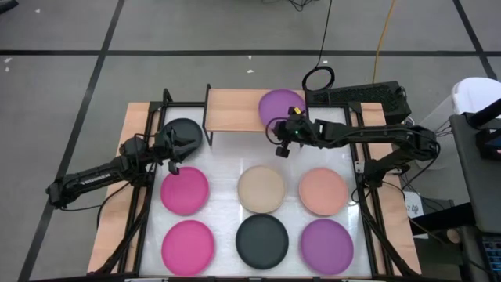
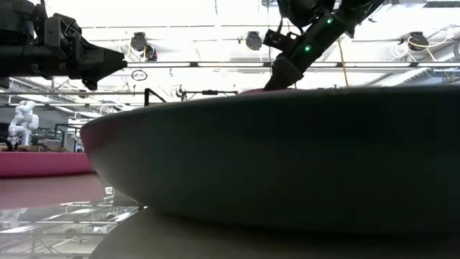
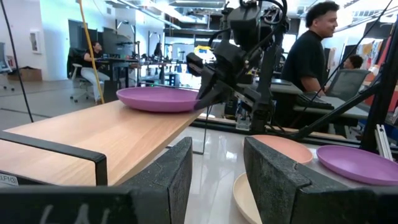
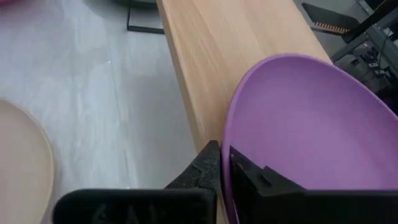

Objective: Place and stack plates onto a shelf
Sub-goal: Put the top violet plate on the shelf, then stack the top black plate on top of the violet plate on the shelf

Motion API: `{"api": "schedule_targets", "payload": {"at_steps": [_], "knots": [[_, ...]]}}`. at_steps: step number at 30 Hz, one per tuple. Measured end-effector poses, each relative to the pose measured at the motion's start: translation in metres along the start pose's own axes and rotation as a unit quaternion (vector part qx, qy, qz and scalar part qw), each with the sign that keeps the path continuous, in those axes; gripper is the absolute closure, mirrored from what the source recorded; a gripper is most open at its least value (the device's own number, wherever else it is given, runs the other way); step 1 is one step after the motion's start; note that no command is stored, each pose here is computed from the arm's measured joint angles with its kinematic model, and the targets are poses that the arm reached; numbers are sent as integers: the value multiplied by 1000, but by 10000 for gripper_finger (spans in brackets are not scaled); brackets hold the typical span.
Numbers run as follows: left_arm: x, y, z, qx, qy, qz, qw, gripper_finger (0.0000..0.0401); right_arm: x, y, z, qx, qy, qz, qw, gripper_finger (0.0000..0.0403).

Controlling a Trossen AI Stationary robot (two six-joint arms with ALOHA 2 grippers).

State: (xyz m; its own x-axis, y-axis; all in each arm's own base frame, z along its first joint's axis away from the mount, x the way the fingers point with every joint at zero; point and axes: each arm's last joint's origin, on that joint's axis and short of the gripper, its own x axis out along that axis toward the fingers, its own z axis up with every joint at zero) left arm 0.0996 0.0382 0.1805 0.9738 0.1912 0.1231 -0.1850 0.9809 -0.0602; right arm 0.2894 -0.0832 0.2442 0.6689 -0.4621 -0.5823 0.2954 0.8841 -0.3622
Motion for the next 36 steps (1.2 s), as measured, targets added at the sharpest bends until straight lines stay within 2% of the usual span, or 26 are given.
{"api": "schedule_targets", "payload": {"at_steps": [13, 17, 22, 25, 29, 36], "knots": [[0, 0, 0, 0, 0, 0, 1000, 252, -7, -3, 8, -3, -36, -7, 999, 306], [0, 0, 0, 1, 0, 0, 1000, 252, -29, -4, 17, -2, -77, -8, 997, 295], [0, 0, 0, 27, 2, 0, 1000, 252, -72, -3, 28, 21, -146, 5, 989, 292], [0, 0, 0, 28, 1, 0, 1000, 252, -100, 2, 33, 32, -188, 27, 981, 292], [0, 0, 0, 28, 1, 0, 1000, 252, -132, 13, 33, 29, -227, 91, 969, 291], [0, 0, 0, 28, 0, 0, 1000, 252, -154, 43, 20, 30, -215, 182, 959, 291]]}}
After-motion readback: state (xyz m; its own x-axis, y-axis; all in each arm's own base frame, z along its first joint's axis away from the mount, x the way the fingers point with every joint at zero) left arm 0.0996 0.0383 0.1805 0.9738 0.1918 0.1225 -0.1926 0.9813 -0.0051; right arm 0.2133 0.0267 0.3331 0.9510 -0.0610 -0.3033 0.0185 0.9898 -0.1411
